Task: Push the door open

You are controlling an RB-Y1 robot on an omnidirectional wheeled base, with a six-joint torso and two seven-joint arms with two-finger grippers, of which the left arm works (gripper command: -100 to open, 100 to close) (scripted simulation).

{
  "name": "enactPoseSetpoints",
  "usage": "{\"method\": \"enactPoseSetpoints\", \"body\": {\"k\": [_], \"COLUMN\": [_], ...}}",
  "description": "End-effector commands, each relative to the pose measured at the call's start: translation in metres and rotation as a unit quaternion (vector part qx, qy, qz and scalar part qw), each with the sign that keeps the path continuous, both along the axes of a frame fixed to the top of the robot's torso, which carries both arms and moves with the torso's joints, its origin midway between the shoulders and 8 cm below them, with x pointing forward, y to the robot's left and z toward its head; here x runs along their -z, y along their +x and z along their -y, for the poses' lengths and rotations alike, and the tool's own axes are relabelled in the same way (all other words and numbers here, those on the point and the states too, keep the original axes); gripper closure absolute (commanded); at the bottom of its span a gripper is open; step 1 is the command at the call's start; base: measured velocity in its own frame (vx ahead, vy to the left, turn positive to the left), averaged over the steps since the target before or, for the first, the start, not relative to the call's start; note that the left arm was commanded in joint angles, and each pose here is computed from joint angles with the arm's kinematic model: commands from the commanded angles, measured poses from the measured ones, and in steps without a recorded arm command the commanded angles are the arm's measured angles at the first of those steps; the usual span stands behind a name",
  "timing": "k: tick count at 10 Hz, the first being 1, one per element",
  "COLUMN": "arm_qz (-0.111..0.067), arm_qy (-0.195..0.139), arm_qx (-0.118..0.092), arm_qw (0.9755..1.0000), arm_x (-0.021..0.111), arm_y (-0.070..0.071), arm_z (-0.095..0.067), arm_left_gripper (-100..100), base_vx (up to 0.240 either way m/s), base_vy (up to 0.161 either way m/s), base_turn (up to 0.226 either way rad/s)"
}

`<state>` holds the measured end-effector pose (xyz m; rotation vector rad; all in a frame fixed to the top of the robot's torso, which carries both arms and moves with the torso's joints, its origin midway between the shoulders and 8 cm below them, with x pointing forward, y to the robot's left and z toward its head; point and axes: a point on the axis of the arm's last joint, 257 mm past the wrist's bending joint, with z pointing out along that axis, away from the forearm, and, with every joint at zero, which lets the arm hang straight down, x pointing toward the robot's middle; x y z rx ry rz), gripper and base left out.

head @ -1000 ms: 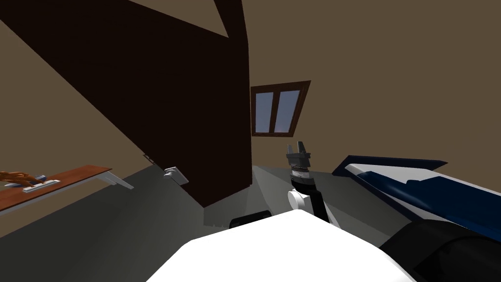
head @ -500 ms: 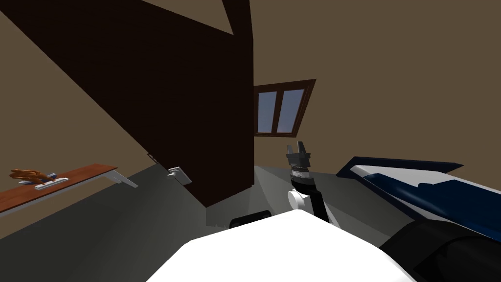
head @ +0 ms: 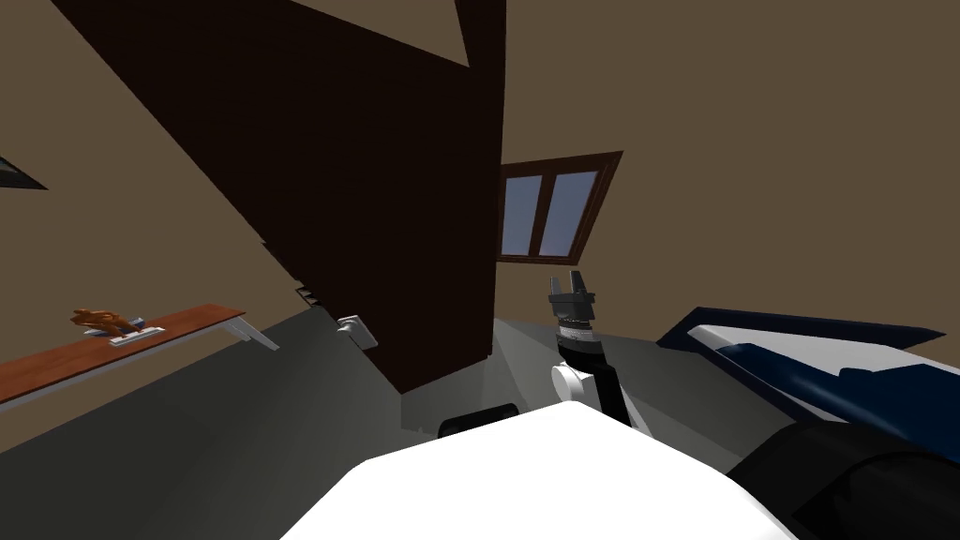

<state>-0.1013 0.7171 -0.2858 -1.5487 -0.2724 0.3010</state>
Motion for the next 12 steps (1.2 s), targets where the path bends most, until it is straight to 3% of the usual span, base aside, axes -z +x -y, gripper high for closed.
{"method": "enactPoseSetpoints", "body": {"k": [1, 3, 5, 8, 11, 12], "arm_qz": [0.001, 0.005, 0.008, 0.011, 0.010, 0.009], "arm_qy": [0.028, 0.039, 0.041, 0.030, 0.004, 0.005], "arm_qx": [0.001, -0.003, -0.012, -0.034, -0.063, -0.061], "arm_qw": [0.9996, 0.9992, 0.9990, 0.9989, 0.9979, 0.9981], "arm_x": [-0.022, -0.031, -0.032, -0.019, 0.008, 0.005], "arm_y": [0.008, 0.007, 0.002, -0.016, -0.042, -0.041], "arm_z": [-0.011, -0.015, -0.013, 0.003, 0.033, 0.030], "arm_left_gripper": [100, 100, 100, 100, 100, 100], "base_vx": [0.007, 0.011, 0.053, 0.062, 0.039, 0.018], "base_vy": [0.139, 0.155, 0.186, 0.186, 0.160, 0.050], "base_turn": [0.049, 0.077, 0.104, 0.083, 0.047, 0.040]}}
